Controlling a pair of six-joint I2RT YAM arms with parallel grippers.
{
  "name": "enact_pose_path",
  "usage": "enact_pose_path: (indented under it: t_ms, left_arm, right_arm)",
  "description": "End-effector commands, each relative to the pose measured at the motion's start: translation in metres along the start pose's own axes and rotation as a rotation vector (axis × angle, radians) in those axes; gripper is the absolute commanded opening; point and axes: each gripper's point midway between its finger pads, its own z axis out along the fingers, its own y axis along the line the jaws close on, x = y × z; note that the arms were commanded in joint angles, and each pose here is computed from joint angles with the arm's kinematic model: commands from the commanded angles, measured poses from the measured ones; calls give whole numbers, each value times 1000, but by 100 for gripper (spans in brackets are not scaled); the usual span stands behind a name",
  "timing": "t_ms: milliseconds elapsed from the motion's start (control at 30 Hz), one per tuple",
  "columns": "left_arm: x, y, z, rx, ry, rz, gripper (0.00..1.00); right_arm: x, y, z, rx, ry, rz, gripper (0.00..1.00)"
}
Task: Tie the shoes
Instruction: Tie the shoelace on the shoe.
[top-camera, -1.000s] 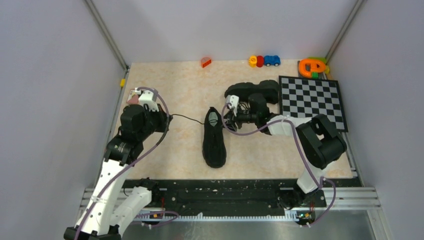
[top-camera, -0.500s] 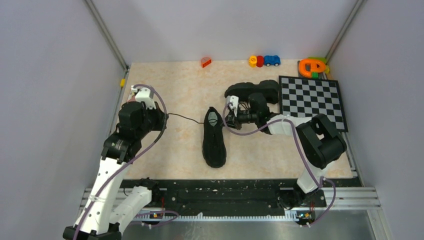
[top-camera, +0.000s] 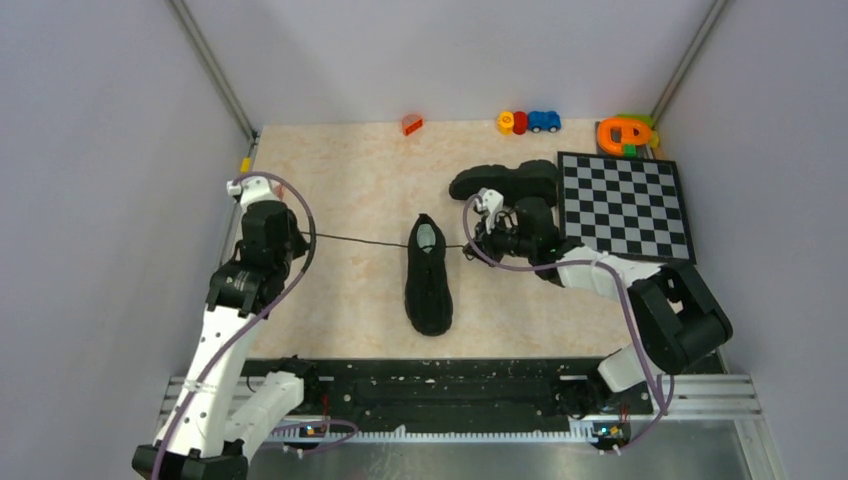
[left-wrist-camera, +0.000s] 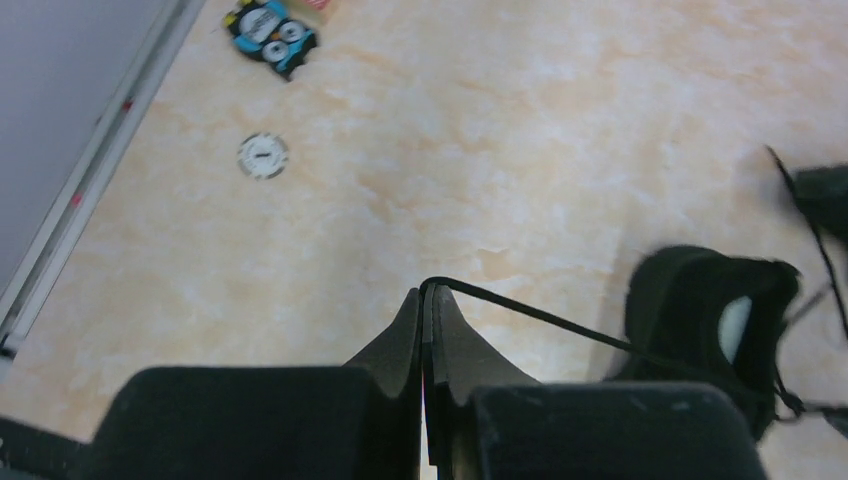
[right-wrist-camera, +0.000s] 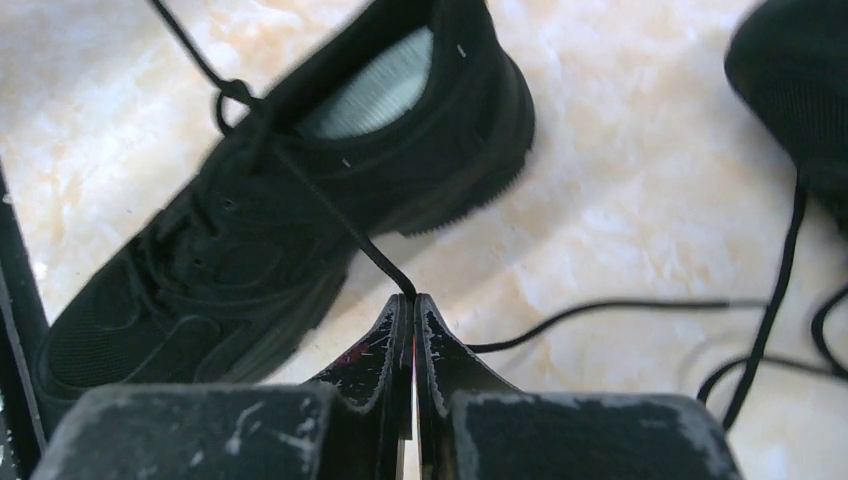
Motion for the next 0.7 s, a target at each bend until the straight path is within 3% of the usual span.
enact_pose_path:
  t_ms: [0,100,233,400,567,667]
  left_arm:
    - [11,51,9,-269,-51,-127,0]
    - [28,83,22,-399,-57,-233,0]
    - [55,108,34,-483,41,-456,0]
    - [86,107,50,-463,70,-579,0]
    - [103,116,61,-480,55,-561,0]
    - [97,81,73,-218,77,-413,2]
  right_arm:
    - [18,-18,-14,159,109,142,0]
    - [30,-21,-17,200,141,190,0]
    - [40,-26,-23,263,152,227,0]
    - [38,-34,-34,340,147,236,0]
    - [22,-41,-48,412,99,217,0]
    - [-2,-24,-46,322,18,140,0]
